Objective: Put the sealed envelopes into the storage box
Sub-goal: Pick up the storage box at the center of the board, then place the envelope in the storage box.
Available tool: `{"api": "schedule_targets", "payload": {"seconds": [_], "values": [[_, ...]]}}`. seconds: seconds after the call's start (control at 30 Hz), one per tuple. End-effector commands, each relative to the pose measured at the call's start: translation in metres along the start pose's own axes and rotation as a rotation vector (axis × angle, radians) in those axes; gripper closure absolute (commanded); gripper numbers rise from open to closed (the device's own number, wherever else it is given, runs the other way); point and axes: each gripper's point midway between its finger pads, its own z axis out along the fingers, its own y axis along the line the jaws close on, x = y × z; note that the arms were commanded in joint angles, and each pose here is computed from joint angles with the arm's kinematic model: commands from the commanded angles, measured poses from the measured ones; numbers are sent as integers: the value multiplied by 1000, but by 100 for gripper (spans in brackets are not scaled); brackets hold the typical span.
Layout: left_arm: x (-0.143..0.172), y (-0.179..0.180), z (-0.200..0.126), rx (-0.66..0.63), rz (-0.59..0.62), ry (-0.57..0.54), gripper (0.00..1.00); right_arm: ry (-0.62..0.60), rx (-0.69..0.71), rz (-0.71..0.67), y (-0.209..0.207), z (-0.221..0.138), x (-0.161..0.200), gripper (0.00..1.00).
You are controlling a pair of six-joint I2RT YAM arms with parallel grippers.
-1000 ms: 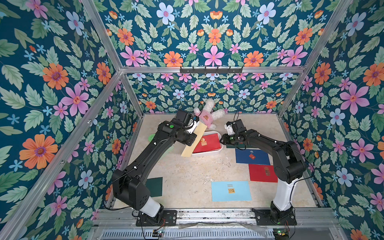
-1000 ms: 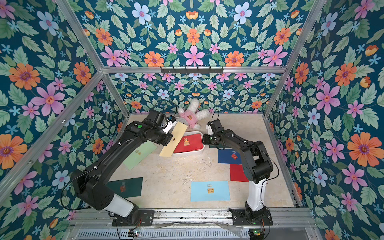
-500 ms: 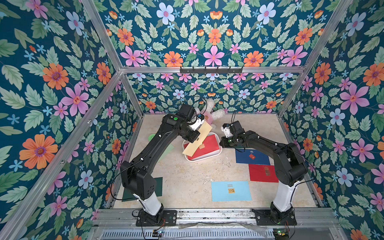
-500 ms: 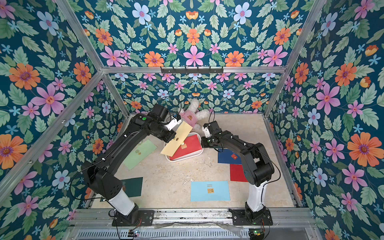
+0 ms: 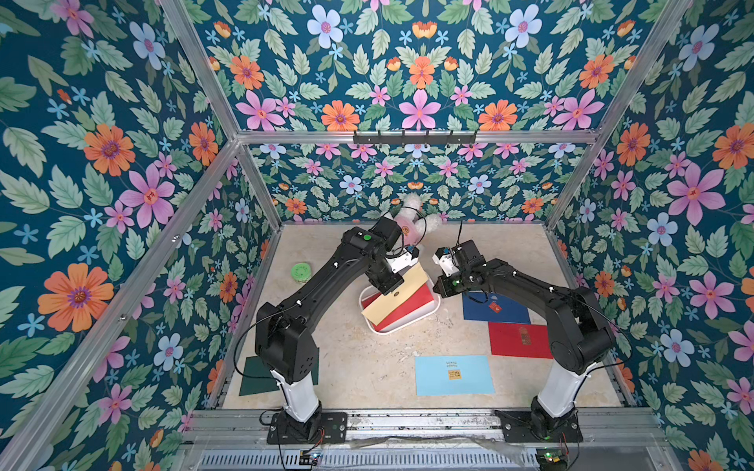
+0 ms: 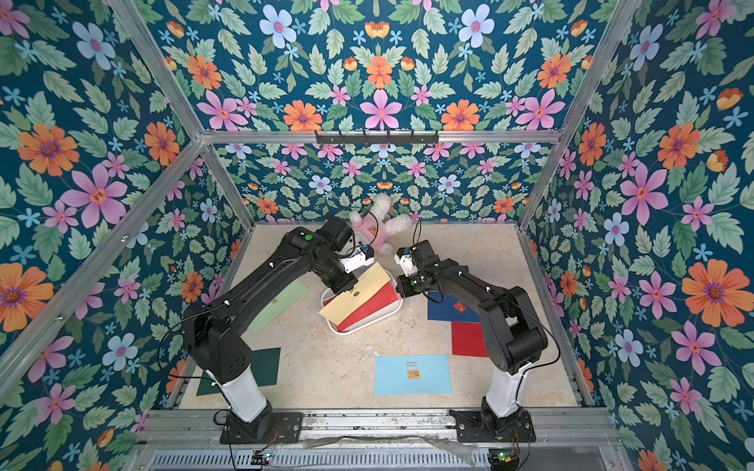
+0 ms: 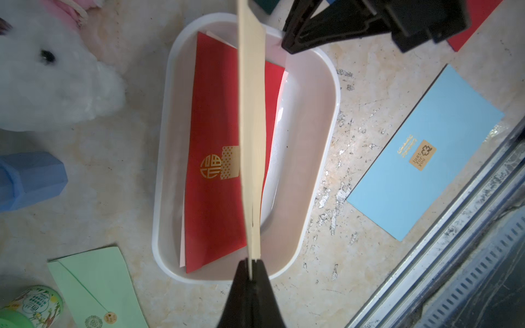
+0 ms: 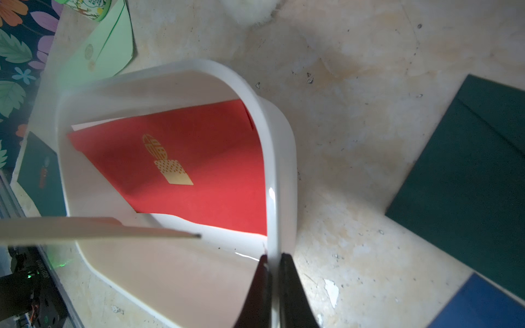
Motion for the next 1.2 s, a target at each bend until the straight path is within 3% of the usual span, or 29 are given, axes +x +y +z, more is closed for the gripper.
{"api": "schedule_targets", "payload": {"seconds": [0.0,0.57,0.87,1.17], "values": [[5,-5,5,29,41,29,100,12,-4,-31,3,-4,2,94],[17,-18,53,126,82,117,100,16,-6,-75,12,-11,1,94],[28,-13,74,105,80,150,100,18,-42,-72,22,-6,1,94],[15,22,65,-78,31,96,74,19,-40,-47,21,-1,5,94]]}}
